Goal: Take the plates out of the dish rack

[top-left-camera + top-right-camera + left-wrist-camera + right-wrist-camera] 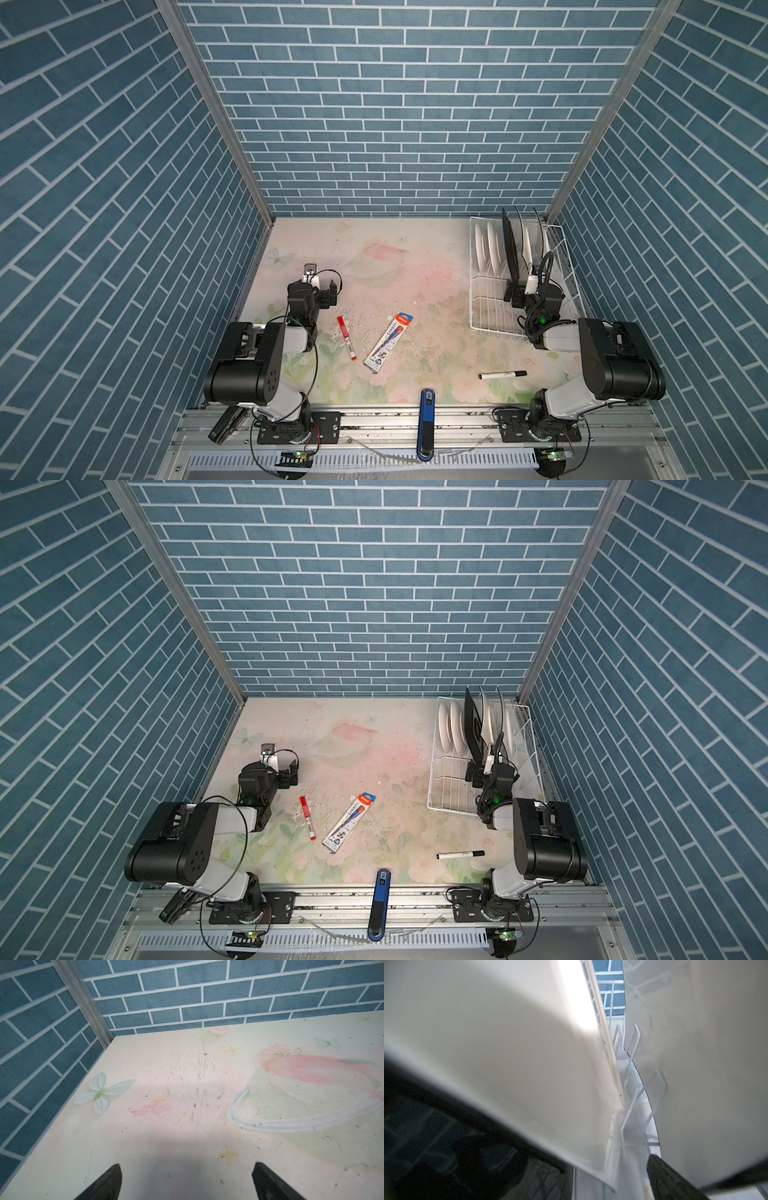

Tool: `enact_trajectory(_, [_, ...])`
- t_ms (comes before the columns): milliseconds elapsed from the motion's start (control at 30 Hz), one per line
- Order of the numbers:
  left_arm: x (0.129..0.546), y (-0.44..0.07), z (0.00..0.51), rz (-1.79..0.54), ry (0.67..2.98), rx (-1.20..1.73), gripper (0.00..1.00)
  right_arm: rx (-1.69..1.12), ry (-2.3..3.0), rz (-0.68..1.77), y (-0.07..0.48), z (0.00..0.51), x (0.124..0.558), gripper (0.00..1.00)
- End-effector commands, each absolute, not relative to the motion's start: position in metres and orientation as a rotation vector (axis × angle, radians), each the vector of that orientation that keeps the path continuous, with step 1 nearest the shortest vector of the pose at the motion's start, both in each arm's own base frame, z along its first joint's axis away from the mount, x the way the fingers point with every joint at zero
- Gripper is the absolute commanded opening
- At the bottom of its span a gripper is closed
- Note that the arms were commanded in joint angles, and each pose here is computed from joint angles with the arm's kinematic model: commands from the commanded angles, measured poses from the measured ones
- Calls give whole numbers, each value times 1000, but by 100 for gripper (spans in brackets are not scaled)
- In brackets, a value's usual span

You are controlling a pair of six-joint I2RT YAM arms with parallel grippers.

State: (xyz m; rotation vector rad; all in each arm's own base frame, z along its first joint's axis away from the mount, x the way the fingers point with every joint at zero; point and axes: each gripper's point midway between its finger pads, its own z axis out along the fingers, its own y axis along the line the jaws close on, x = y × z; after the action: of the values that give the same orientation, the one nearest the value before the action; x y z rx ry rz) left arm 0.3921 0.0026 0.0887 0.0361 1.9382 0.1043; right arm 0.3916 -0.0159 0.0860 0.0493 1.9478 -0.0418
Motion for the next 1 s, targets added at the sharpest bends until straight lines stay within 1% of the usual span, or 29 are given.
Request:
enact_trajectory(0, [396, 2, 94, 105, 1930, 46, 100, 36, 1947, -56, -17, 88, 395, 99])
enact_trajectory(533, [395, 5, 95, 116, 1920, 29, 100, 15, 1946, -33, -13, 88, 395, 99])
enact_trajectory(633, [388, 14, 103, 147, 1880, -29, 100, -54, 1916, -2, -3, 91, 390, 99])
enact_trajectory(967, [369, 24, 135, 182, 1806, -87, 100, -88, 1836, 10, 3, 100, 377, 99])
